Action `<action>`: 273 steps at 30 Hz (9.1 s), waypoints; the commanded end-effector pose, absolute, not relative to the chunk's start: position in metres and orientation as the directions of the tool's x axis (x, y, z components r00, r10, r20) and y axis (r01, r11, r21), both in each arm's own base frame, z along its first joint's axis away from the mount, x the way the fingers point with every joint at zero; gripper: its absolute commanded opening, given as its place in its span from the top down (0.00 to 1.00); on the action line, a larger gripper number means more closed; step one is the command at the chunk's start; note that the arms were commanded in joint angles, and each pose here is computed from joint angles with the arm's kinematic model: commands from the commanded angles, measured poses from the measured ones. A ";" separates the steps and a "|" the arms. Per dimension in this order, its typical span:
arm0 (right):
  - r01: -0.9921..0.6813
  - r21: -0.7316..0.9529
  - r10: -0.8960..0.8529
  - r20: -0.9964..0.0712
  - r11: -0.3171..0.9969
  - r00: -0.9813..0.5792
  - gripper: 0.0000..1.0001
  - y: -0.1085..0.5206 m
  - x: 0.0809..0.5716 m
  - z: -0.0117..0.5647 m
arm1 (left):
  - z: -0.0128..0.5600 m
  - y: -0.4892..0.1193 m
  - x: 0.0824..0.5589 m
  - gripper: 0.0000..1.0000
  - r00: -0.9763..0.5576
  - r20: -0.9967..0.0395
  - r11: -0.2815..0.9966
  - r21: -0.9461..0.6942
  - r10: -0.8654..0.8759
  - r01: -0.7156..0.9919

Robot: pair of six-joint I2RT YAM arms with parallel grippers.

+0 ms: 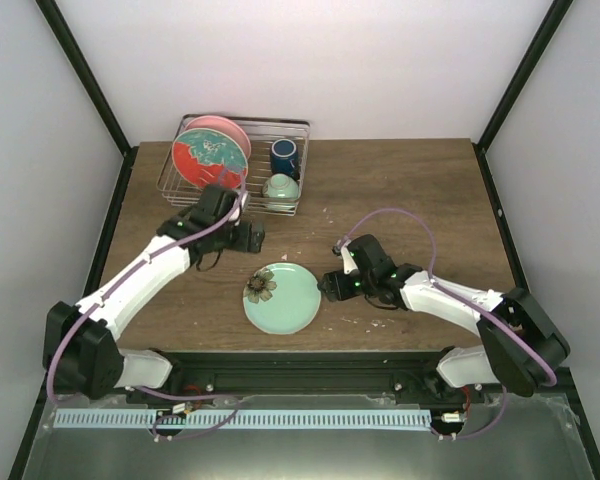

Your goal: Load the mixed dishes into the dish rack

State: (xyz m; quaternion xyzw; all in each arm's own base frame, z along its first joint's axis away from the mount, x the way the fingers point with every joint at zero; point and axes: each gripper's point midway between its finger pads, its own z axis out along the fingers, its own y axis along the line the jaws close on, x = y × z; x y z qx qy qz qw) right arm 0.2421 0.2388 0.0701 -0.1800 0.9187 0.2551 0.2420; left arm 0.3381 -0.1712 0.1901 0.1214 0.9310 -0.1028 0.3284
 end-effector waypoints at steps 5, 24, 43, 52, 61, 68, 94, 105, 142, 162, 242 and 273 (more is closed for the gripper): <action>-0.444 0.458 -0.178 -0.514 0.770 -0.839 0.32 0.251 0.241 0.074 | 0.116 -0.166 0.266 0.01 -0.882 -0.466 0.919 -0.374 -0.069 0.126; -0.413 0.534 -0.198 -0.415 0.738 -0.888 0.40 0.271 0.227 0.031 | 0.080 -0.160 0.220 0.00 -0.895 -0.412 0.857 -0.510 -0.170 0.072; -0.384 0.556 -0.185 -0.380 0.738 -0.906 0.89 0.288 0.223 0.009 | 0.071 -0.146 0.206 0.00 -0.887 -0.424 0.866 -0.497 -0.185 0.057; -0.328 0.704 -0.083 -0.359 0.630 -0.930 0.98 0.277 0.226 0.029 | 0.086 -0.148 0.210 0.00 -0.878 -0.441 0.863 -0.501 -0.183 0.072; -0.375 0.821 -0.058 -0.390 0.430 -0.919 0.99 0.282 0.225 0.072 | 0.085 -0.153 0.212 0.00 -0.881 -0.439 0.857 -0.509 -0.176 0.083; -0.404 0.859 -0.059 -0.406 0.314 -0.912 0.99 0.287 0.222 0.097 | 0.083 -0.158 0.213 0.00 -0.883 -0.437 0.844 -0.528 -0.171 0.098; -0.442 0.880 -0.050 -0.440 0.174 -0.896 0.99 0.288 0.227 0.131 | 0.100 -0.207 0.199 0.35 -0.896 -0.434 0.665 -0.698 -0.098 0.265; -0.438 0.880 -0.063 -0.434 0.184 -0.899 0.93 0.287 0.226 0.121 | 0.108 -0.215 0.197 0.74 -0.898 -0.431 0.625 -0.726 -0.088 0.287; -0.444 0.761 -0.022 -0.494 0.473 -0.869 0.53 0.239 0.222 0.098 | 0.328 -0.142 0.304 1.00 -0.563 -0.806 0.928 -0.049 0.182 0.370; -0.424 0.763 -0.033 -0.469 0.488 -0.883 0.53 0.240 0.224 0.086 | 0.411 -0.126 0.385 1.00 0.025 -0.305 0.286 0.914 0.952 0.288; -0.368 0.817 -0.086 -0.370 0.443 -0.925 0.53 0.255 0.231 0.052 | 0.199 -0.063 0.521 0.41 -0.163 0.397 -0.253 0.800 0.903 0.544; -0.410 0.697 -0.084 -0.452 0.588 -0.888 0.51 0.244 0.258 0.071 | 0.309 -0.117 0.500 0.00 -0.436 -0.758 0.871 0.376 0.486 0.316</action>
